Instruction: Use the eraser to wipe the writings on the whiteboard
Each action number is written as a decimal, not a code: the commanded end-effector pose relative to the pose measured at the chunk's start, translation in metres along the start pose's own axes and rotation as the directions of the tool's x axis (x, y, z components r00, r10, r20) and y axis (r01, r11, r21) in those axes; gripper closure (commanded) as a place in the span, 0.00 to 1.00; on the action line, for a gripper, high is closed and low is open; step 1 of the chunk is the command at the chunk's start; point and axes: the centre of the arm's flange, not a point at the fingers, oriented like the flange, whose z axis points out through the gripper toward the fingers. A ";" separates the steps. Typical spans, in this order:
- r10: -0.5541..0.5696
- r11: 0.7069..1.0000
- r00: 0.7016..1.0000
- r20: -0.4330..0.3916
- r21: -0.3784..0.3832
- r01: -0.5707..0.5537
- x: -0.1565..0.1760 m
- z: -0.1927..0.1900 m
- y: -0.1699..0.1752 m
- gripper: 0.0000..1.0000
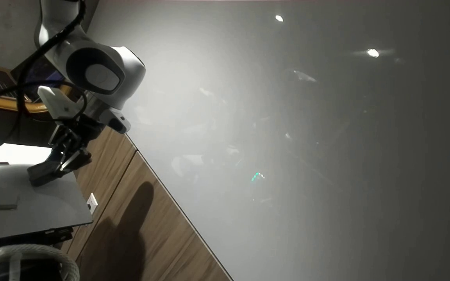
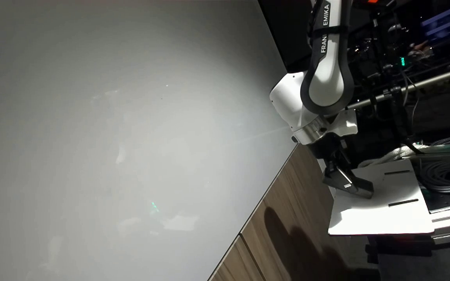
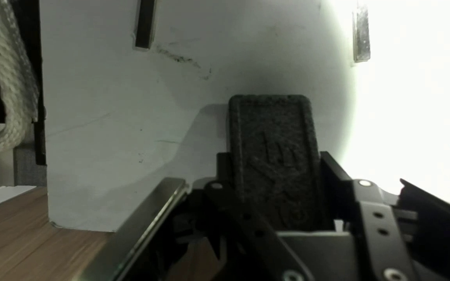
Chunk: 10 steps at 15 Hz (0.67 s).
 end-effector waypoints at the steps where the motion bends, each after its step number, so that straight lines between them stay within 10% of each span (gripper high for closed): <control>1: 0.021 1.000 1.000 0.020 -0.014 -0.020 0.009 0.011 0.008 0.70; 10: 0.035 0.999 0.996 0.079 -0.007 -0.035 0.012 0.013 0.015 0.70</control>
